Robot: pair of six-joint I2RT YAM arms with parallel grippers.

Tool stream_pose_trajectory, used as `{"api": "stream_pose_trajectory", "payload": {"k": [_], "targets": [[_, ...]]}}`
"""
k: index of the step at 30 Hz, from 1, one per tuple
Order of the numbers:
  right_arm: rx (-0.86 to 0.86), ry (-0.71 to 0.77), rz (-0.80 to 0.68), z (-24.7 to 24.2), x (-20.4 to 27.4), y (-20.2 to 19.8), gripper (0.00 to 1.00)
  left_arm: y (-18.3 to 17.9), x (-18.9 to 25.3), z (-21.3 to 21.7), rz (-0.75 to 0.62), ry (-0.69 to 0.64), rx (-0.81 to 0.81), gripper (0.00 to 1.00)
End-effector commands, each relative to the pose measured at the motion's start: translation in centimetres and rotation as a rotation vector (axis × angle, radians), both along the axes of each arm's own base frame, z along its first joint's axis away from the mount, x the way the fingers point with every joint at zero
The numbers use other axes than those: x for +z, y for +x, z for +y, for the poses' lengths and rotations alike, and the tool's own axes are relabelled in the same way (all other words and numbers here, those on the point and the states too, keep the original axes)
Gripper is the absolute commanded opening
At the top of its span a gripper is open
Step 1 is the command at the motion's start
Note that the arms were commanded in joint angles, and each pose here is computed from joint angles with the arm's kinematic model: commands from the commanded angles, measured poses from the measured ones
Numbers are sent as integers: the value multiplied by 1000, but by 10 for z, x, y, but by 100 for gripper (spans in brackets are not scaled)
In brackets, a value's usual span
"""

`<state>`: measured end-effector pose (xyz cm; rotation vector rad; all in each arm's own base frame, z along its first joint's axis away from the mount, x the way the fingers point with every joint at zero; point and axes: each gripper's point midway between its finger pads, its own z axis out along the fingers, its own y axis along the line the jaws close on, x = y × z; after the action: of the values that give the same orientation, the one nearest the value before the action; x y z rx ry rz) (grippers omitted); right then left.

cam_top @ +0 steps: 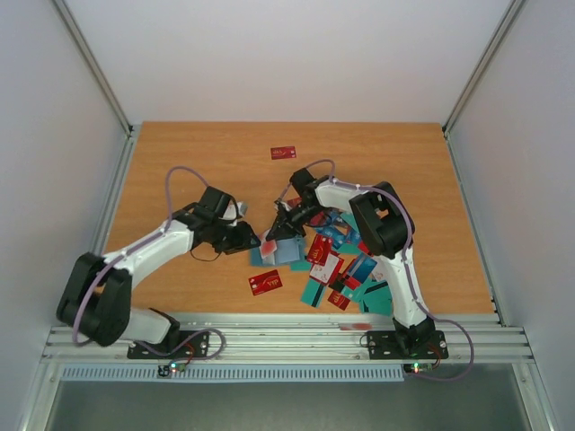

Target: Put the credit cards into the card holder

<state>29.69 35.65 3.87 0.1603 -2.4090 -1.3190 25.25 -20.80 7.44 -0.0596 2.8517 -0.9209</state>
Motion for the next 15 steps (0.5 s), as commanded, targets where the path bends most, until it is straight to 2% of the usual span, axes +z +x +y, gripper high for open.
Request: {"api": "stream_pose_trajectory", "payload": {"k": [1,5,11,15], "targets": [[-13,42,4,13,10,10,1,1,30,-1,-137,-48,-41,39],[-20,81,-5,20,24,17,1,-1,28,-8,-153,-82,-89,38],[-26,68,3,21,21,19,1,4,38,-42,-181,-303,-174,35],[-36,55,21,22,13,22,1,5,38,-51,-178,-360,-206,35]]}}
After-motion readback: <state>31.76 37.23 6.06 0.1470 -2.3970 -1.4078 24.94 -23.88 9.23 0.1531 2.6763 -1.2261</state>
